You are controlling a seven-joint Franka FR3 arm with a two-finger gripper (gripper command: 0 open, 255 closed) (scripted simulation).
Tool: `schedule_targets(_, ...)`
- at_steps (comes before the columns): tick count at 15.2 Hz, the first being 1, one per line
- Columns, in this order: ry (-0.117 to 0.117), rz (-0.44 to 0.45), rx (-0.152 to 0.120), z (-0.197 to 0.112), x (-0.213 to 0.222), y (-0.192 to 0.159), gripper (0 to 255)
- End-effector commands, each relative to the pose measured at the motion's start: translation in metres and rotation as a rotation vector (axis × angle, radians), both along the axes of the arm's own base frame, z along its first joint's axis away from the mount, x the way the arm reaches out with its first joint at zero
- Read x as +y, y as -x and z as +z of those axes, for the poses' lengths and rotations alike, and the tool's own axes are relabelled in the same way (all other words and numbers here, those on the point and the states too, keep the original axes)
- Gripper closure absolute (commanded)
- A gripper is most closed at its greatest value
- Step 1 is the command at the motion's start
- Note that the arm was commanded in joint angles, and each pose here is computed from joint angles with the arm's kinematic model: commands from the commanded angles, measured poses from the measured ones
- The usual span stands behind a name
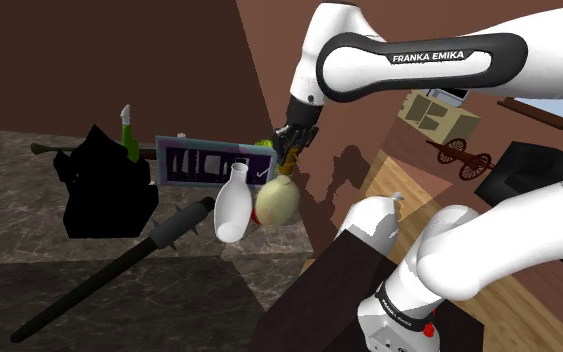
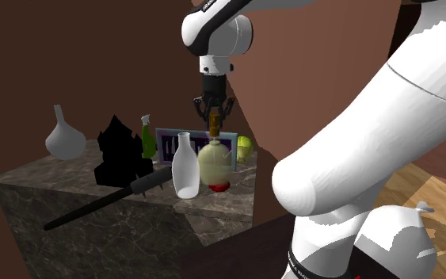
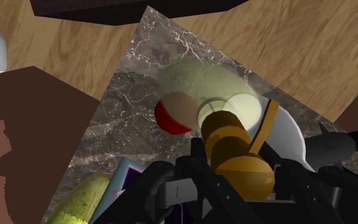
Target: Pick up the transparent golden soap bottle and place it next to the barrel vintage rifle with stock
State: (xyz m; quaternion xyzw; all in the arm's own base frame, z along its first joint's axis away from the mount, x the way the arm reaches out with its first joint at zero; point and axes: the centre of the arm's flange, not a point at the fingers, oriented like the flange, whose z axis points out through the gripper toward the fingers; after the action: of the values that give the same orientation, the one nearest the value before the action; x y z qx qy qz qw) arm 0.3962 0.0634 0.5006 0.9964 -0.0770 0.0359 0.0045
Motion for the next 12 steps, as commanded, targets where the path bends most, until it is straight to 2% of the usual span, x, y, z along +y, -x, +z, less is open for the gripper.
schedule_targets(1, 0.0, 0.0, 0.0, 0.01, -0.001, 0.0, 255)
schedule_targets(12, 0.0, 0.0, 0.0, 0.068, -0.001, 0.0, 255)
